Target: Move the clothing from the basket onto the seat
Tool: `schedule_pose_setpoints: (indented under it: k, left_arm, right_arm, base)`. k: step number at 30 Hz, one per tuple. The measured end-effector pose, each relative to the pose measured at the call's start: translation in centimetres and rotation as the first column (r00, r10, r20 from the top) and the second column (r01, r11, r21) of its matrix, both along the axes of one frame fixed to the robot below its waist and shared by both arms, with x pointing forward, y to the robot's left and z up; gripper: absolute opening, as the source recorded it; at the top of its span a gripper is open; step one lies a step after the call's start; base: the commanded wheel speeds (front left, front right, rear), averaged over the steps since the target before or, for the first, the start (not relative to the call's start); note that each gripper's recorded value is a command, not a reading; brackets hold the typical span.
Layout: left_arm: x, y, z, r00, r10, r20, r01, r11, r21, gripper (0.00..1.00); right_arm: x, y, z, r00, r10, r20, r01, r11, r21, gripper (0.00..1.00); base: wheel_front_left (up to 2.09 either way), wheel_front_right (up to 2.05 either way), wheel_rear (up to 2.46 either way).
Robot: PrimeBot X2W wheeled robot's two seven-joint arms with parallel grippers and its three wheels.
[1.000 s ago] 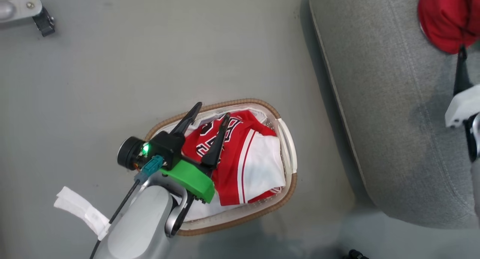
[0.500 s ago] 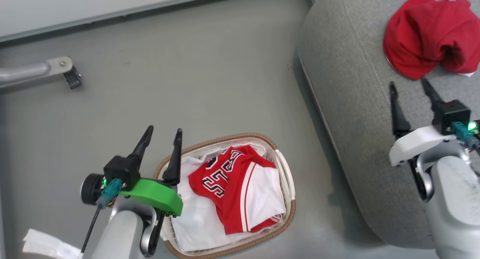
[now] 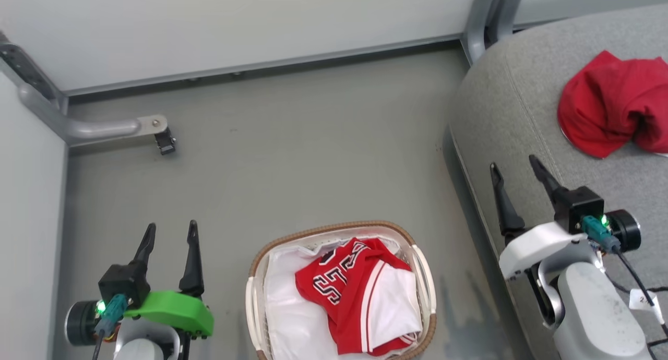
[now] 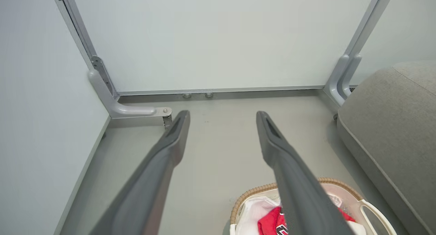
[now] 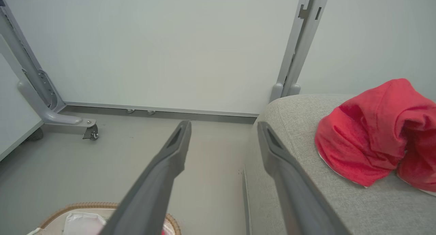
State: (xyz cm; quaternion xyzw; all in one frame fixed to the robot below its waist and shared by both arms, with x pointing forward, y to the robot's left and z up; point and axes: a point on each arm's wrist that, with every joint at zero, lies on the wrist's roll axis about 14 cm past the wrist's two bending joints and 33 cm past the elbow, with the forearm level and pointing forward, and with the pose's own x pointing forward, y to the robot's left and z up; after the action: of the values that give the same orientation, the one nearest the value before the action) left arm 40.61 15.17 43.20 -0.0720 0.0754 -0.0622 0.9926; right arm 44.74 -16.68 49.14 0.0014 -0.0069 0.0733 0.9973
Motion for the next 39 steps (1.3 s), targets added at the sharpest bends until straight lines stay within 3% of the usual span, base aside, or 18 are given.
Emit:
schedule_pose_setpoints:
  k: [9,23,32,39]
  left_arm:
    - [-2.9,3.3,1.6,0.994,0.101,0.040,-0.101,0.995,0.012,1.00]
    - [-4.5,2.7,1.4,0.994,0.104,0.031,-0.104,0.994,-0.018,1.00]
    - [-1.6,-2.7,0.0,0.998,-0.059,-0.010,0.059,0.997,-0.058,1.00]
    - [1.2,-8.4,-2.6,0.970,-0.233,-0.068,0.227,0.970,-0.085,1.00]
  right_arm:
    - [-2.3,1.8,-0.2,0.999,0.029,-0.014,-0.029,0.998,0.049,1.00]
    - [-3.4,2.3,-0.4,0.999,0.037,-0.021,-0.036,0.997,0.062,1.00]
    - [0.2,2.2,2.3,0.997,0.042,0.070,-0.047,0.997,0.064,1.00]
    - [3.8,1.1,4.3,0.989,0.012,0.149,-0.024,0.996,0.083,1.00]
  base:
    - [0.00,0.00,0.00]
    - [0.00,0.00,0.00]
    - [0.00,0.00,0.00]
    - [0.00,0.00,0.00]
